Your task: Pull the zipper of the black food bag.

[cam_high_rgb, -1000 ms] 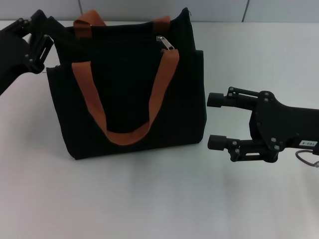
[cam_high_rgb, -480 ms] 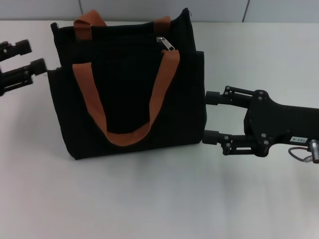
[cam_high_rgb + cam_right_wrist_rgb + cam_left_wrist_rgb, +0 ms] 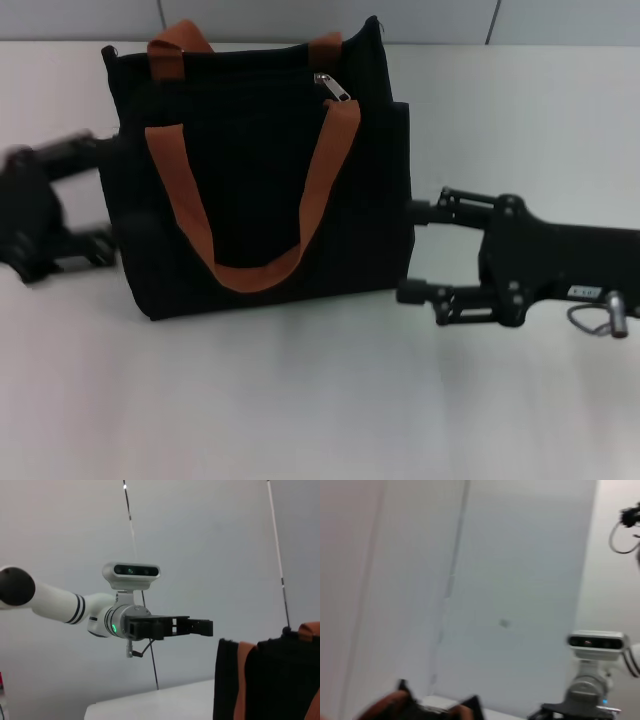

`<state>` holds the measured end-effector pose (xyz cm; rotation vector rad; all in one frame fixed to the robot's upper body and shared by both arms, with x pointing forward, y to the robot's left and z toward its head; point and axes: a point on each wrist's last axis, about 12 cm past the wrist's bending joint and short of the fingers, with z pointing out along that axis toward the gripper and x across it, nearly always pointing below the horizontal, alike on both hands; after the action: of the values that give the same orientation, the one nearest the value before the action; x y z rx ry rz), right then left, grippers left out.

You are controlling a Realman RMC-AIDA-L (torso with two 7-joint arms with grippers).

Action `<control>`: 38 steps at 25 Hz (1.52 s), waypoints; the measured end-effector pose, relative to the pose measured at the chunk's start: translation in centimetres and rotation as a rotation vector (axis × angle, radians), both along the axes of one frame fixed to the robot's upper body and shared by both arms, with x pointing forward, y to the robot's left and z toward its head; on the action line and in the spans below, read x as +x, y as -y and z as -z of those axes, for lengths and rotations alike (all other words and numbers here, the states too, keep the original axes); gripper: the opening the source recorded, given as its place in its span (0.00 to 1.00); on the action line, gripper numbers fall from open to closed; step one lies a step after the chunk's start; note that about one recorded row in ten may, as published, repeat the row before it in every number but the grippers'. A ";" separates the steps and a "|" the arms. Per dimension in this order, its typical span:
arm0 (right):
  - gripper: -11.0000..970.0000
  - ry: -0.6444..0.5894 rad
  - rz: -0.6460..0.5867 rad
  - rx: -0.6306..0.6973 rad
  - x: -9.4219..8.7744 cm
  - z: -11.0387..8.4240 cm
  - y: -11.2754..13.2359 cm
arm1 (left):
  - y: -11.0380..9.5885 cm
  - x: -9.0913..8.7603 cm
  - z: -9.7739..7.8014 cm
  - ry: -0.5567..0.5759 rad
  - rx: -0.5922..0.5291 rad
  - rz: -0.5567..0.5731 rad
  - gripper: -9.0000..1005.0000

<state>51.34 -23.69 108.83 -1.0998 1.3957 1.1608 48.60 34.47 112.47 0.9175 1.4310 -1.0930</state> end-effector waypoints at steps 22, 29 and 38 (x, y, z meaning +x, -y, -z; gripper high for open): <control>0.84 0.032 -0.081 -0.076 -2.7 4.3 -2.5 | 6.2 -2.8 7.5 -0.123 0.123 0.136 0.82; 0.84 0.031 -0.081 -0.077 -2.7 4.3 -2.6 | 6.0 -3.0 7.4 -0.114 0.119 0.143 0.81; 0.84 0.033 -0.071 -0.081 -2.6 4.4 -2.6 | 5.9 -3.1 7.4 -0.116 0.120 0.146 0.81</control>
<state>48.75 -21.13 104.43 -1.2291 1.3982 1.1399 45.49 28.58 105.03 1.0722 1.5572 -1.1946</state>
